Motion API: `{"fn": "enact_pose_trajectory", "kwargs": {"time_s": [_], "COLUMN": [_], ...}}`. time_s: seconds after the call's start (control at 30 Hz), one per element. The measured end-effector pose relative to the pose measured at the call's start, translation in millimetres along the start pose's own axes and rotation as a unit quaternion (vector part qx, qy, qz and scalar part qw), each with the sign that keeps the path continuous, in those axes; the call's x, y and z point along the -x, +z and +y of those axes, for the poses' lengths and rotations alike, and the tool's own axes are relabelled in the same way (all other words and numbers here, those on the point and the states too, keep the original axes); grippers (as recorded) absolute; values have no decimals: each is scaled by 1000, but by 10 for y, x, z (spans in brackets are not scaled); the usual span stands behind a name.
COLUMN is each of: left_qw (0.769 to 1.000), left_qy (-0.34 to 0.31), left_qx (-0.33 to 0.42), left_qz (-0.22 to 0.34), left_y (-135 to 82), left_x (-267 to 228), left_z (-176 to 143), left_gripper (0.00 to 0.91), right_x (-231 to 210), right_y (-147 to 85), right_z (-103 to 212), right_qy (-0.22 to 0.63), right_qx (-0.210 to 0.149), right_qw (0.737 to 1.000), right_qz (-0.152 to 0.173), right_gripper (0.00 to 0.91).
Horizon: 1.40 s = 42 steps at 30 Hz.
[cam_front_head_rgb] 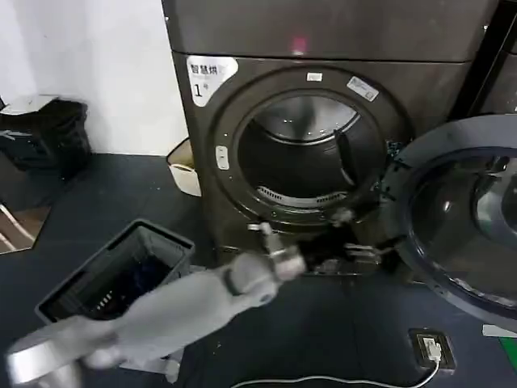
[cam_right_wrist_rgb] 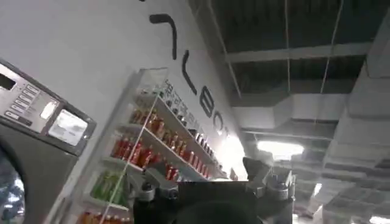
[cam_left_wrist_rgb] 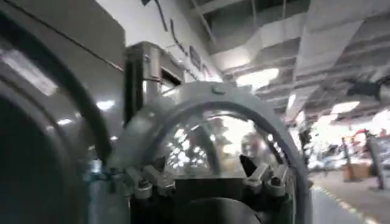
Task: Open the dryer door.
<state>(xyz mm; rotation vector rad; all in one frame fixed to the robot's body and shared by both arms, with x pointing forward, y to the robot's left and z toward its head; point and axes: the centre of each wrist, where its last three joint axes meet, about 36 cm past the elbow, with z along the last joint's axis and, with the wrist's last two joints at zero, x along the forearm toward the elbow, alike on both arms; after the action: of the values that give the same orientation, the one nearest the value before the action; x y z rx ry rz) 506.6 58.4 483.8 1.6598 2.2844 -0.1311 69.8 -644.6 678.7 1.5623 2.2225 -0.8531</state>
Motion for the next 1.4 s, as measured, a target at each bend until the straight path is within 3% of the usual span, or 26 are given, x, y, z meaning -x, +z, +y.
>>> {"fn": "enact_pose_trajectory", "kwargs": {"time_s": [0.2, 0.3, 0.67, 0.97, 1.17, 1.4], "left_qw": [994, 986, 938, 877, 830, 779], "left_qy": [-42, -61, -132, -148, -152, -124], "left_qx": [19, 30, 67, 130, 148, 155], "left_qz": [102, 152, 314, 438, 516, 595], "left_y": [-383, -590, -1361, -1855, -2011, -2129], "left_x": [-791, -1153, -2150, -2936, -3365, -3651], "left_z": [109, 99, 10, 410, 584, 558], "left_gripper": [907, 907, 907, 907, 907, 907], "right_x": [-23, -31, -76, -76, -56, -57], "right_y": [-88, -108, -267, -243, -252, -242], "right_z": [-6, -31, -55, -15, -16, -35], "right_qy": [13, 22, 36, 35, 32, 30], "right_qx": [-13, -39, -57, -60, -58, -55], "right_qw": [1000, 999, 997, 997, 997, 997], "right_qz": [-10, -18, -39, -38, -40, -39], "right_gripper": [907, 907, 907, 907, 907, 907]}}
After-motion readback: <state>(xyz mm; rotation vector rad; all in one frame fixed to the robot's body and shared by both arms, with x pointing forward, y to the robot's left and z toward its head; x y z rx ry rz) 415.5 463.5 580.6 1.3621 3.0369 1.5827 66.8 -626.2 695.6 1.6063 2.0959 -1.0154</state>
